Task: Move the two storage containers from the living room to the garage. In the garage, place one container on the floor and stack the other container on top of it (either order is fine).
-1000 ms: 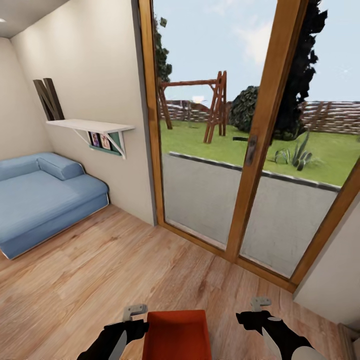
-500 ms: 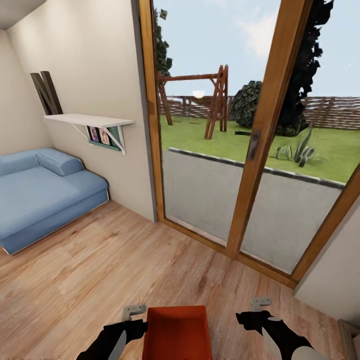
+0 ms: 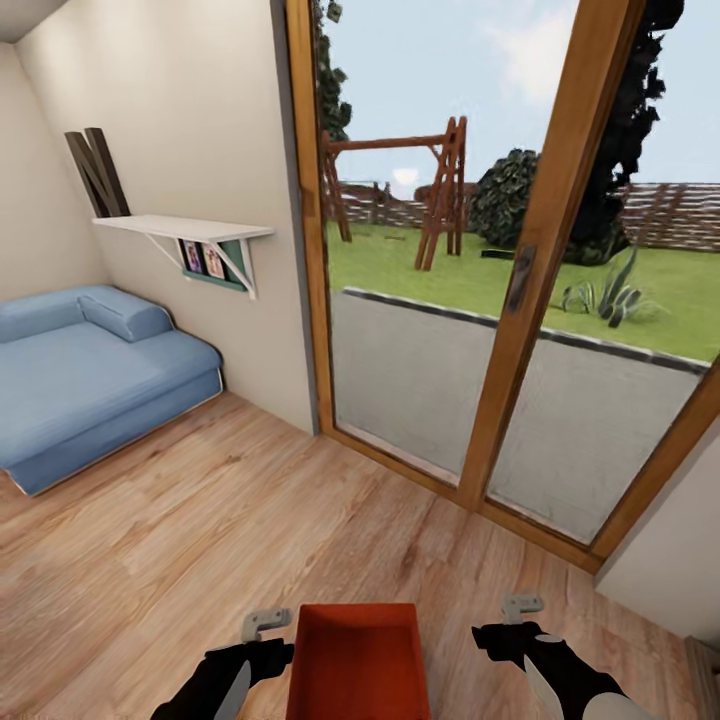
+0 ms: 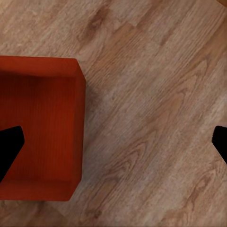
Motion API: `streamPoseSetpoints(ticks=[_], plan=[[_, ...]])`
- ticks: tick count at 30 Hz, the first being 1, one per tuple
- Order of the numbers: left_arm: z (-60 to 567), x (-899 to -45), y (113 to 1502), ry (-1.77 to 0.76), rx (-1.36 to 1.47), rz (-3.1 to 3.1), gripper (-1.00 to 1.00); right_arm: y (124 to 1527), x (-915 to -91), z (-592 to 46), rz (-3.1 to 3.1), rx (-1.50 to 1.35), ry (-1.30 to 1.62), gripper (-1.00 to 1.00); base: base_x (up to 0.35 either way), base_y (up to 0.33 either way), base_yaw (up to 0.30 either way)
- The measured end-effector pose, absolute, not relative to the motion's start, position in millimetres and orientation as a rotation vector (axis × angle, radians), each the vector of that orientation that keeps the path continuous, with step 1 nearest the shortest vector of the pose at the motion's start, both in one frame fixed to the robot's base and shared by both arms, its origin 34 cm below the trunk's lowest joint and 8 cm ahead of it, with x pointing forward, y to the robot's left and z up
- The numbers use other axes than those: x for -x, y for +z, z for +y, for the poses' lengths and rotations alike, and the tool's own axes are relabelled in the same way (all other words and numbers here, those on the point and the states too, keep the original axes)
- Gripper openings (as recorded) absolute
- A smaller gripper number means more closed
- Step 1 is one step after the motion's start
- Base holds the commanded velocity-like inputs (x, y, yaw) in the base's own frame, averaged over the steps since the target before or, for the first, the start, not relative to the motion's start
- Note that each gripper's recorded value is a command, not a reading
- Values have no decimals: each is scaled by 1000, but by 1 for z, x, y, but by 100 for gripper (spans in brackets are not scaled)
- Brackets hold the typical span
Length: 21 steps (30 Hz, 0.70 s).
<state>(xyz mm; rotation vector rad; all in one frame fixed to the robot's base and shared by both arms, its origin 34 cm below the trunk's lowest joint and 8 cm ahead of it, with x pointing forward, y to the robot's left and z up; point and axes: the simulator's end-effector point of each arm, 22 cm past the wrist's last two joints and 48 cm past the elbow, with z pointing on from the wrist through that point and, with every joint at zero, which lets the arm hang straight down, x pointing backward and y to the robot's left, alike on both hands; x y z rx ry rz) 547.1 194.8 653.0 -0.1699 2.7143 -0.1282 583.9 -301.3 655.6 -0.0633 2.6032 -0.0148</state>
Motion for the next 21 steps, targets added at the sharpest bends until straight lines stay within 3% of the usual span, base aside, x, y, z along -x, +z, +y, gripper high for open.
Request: streamPoseSetpoints(ticks=[21], plan=[[194, -542, 614, -129, 175, 2747, 100, 615, -579, -301, 2634, 63, -14, 100, 0, 0, 70]])
